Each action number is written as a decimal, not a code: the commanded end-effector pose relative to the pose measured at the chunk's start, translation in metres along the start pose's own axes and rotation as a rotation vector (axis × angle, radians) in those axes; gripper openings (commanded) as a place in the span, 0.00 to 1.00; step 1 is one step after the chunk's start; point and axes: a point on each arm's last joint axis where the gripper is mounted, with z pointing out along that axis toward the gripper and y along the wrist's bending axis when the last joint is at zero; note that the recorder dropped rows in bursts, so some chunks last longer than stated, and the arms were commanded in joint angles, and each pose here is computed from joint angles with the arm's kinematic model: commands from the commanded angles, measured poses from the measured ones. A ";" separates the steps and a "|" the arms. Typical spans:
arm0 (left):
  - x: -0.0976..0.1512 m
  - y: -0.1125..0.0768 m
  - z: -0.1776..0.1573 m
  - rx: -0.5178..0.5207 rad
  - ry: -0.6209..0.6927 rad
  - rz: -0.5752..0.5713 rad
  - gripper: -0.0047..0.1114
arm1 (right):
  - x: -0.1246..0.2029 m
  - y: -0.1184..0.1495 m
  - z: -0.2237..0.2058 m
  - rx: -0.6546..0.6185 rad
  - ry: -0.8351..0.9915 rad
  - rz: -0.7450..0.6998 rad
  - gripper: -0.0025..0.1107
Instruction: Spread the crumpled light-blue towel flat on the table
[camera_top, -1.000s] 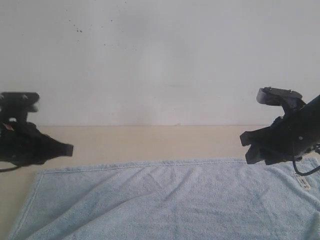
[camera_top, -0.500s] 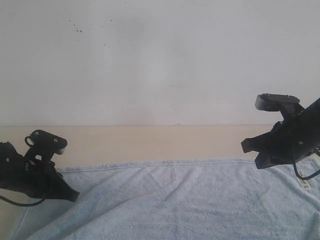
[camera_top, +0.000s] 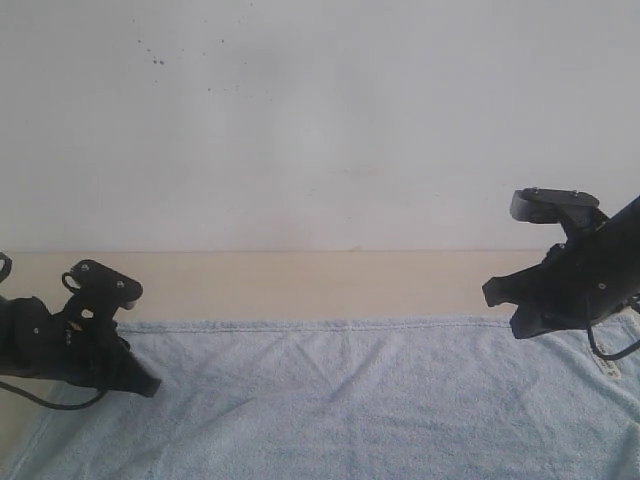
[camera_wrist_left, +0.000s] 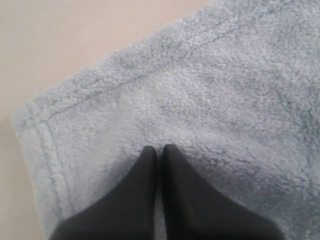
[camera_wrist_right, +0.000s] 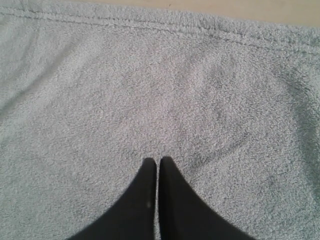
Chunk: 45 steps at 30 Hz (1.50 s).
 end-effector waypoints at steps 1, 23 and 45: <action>-0.006 0.008 0.003 0.007 0.013 -0.014 0.08 | -0.002 0.000 -0.004 0.001 -0.012 -0.008 0.03; -0.033 0.014 -0.059 0.063 -0.005 -0.233 0.08 | 0.112 -0.030 -0.033 0.433 0.506 -0.016 0.03; -0.034 -0.007 -0.059 0.083 -0.028 -0.149 0.08 | 0.152 -0.051 0.016 0.533 0.554 -0.045 0.03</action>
